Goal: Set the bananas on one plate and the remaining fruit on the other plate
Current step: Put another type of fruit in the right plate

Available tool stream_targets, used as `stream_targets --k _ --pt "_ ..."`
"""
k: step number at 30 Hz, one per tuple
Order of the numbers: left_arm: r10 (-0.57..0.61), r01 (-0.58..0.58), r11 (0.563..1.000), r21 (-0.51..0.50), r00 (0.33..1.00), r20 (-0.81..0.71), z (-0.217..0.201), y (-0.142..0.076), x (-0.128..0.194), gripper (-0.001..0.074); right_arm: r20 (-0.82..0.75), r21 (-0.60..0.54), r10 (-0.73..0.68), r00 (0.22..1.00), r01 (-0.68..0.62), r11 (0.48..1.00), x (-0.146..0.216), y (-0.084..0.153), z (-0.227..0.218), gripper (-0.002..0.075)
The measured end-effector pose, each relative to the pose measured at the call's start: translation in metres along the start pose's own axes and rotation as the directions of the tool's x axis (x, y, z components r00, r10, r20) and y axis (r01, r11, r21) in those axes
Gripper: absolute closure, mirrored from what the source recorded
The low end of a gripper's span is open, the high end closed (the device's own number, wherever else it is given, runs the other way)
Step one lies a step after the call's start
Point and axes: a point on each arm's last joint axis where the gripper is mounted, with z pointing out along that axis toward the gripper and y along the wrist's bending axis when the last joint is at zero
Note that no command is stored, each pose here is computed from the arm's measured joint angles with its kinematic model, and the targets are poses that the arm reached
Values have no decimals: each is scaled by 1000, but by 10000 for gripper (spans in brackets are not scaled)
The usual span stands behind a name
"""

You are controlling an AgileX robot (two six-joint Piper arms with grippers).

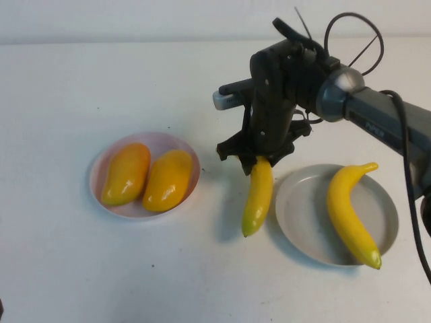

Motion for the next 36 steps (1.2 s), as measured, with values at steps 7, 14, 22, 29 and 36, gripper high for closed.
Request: stream_targets --k 7,14,22,29,36 --pt "0 0 1000 0 1000 0 0 0 0 733 93 8 -1 996 0 1000 6 -8 -65 410" --pt "0 0 1000 0 1000 0 0 0 0 733 12 92 57 998 -58 994 44 -33 -73 410" --pt "0 0 1000 0 1000 0 0 0 0 733 -84 119 105 991 -95 988 71 -48 -33 410" --pt "0 0 1000 0 1000 0 0 0 0 733 -55 93 105 993 -100 991 71 -46 -27 330" --pt "0 0 1000 0 1000 0 0 0 0 733 -85 108 105 991 -96 990 74 -47 -30 279"
